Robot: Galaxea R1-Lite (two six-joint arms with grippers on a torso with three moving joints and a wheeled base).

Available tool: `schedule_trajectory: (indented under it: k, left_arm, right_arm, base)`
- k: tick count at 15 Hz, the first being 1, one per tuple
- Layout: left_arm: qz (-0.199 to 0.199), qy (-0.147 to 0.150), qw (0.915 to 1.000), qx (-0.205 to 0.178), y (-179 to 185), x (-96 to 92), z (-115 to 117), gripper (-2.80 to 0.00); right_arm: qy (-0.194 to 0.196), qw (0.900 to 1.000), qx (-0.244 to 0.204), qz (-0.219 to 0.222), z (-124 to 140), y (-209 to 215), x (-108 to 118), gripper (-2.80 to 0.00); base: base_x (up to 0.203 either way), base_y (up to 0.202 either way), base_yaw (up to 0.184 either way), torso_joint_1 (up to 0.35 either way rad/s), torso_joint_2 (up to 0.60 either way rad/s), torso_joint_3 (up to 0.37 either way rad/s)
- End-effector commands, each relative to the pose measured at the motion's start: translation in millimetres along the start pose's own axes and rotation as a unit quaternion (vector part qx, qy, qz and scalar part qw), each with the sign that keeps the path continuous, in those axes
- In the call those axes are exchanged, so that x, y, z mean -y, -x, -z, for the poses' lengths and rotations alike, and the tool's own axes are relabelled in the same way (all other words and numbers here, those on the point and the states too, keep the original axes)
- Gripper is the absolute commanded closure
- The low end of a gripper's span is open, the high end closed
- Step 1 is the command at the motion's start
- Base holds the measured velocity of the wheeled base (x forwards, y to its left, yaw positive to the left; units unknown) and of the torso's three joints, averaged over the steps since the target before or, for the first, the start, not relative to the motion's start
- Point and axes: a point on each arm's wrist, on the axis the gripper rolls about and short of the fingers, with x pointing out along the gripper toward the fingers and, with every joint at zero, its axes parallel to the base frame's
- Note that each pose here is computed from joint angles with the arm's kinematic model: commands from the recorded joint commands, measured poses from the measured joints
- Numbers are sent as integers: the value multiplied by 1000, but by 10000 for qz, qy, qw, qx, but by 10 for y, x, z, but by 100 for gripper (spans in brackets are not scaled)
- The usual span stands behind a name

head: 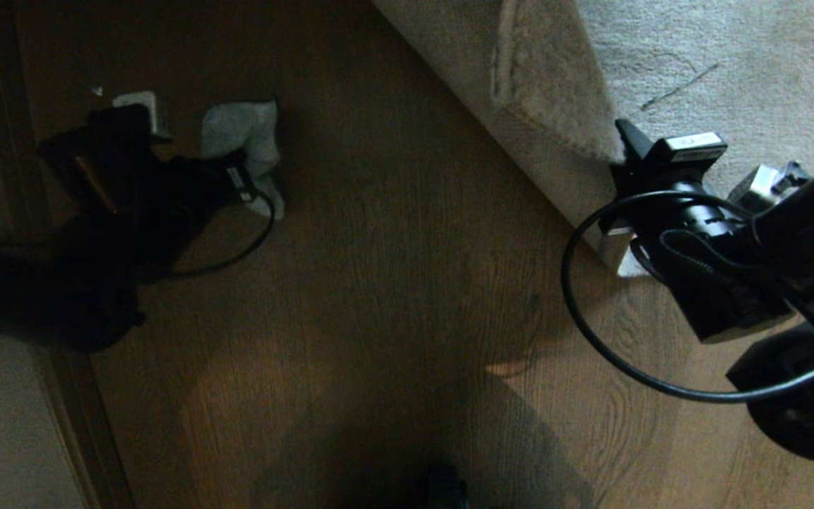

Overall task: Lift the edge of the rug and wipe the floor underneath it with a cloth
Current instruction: Wipe the floor under the carpet with a rag

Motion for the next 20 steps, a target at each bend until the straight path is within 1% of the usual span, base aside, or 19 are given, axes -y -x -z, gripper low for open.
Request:
schedule_trajectory:
  k: [1,3,4,5,6,7,8,9,10,11,12,13,14,15,16,17,18,19,20]
  left_arm:
    - [63,12,9999,104,591,-49,-246,0]
    - [136,-102,9996,-234,1024,-72,-168,0]
    - [253,-158,9981,-540,1284,-64,-63,0]
    - [471,-207,9946,-901,1565,-34,65,0]
    - [827,-255,9881,-1275,1821,26,197,0]
    - [1248,-332,9774,-1674,2054,84,328,0]
    - [1673,-429,9636,-2042,2233,141,435,0]
    - [2055,-552,9472,-2398,2373,187,528,0]
    - [2391,-706,9278,-2774,2483,229,617,0]
    - [2627,-845,9104,-3083,2536,281,692,0]
    - [2703,-954,8977,-3345,2524,337,769,0]
    - [2742,-1048,8852,-3609,2469,431,860,0]
    - [2760,-1072,8774,-3775,2375,559,939,0]
    - [2769,-1047,8748,-3835,2262,701,1008,0]
    - [2776,-985,8765,-3806,2104,887,1096,0]
    - [2790,-894,8819,-3695,1932,1084,1182,0]
    - [2828,-740,8913,-3466,1727,1314,1239,0]
    - [2878,-539,9028,-3150,1505,1558,1263,0]
    - [2909,-346,9119,-2873,1311,1763,1279,0]
  right_arm:
    - [-106,9998,-24,-179,-10,21,-27,0]
    - [-106,9998,-87,-167,-16,43,-26,0]
    - [-137,9997,-85,-176,-25,53,-39,0]
    - [-156,9997,-90,-148,-33,71,-33,0]
    - [-154,9997,-92,-133,-35,76,-27,0]
    - [-148,9998,-96,-117,-36,82,-20,0]
    - [-137,9998,-98,-109,-36,85,-17,0]
    - [-130,9998,-88,-95,-38,85,-8,0]
    - [-125,9999,-94,-69,-39,93,3,0]
    - [-117,9999,-94,-66,-38,91,6,0]
    - [-113,9999,-97,-57,-36,91,13,0]
    - [-112,9999,-97,-54,-35,89,15,0]
    - [-112,9999,-98,-52,-34,89,17,0]
    - [-102,9999,-92,-45,-35,91,19,0]
    - [-101,9999,-80,-40,-35,92,20,0]
    - [-90,9999,-63,-38,-40,90,21,0]
    - [-90,9999,-63,-38,-40,90,21,0]
    - [-82,9999,-56,-36,-40,90,21,0]
    - [-77,10000,-54,-14,-43,93,33,0]
  base:
    - [0,0,0,0,0,0]
    - [0,0,0,0,0,0]
    - [0,0,0,0,0,0]
    - [0,0,0,0,0,0]
    - [0,0,0,0,0,0]
    - [0,0,0,0,0,0]
    - [0,0,0,0,0,0]
    - [0,0,0,0,0,0]
    - [0,0,0,0,0,0]
    - [0,0,0,0,0,0]
    - [0,0,0,0,0,0]
    - [0,0,0,0,0,0]
    - [0,0,0,0,0,0]
    - [0,0,0,0,0,0]
    - [0,0,0,0,0,0]
    - [0,0,0,0,0,0]
    - [0,0,0,0,0,0]
    - [0,0,0,0,0,0]
    - [0,0,0,0,0,0]
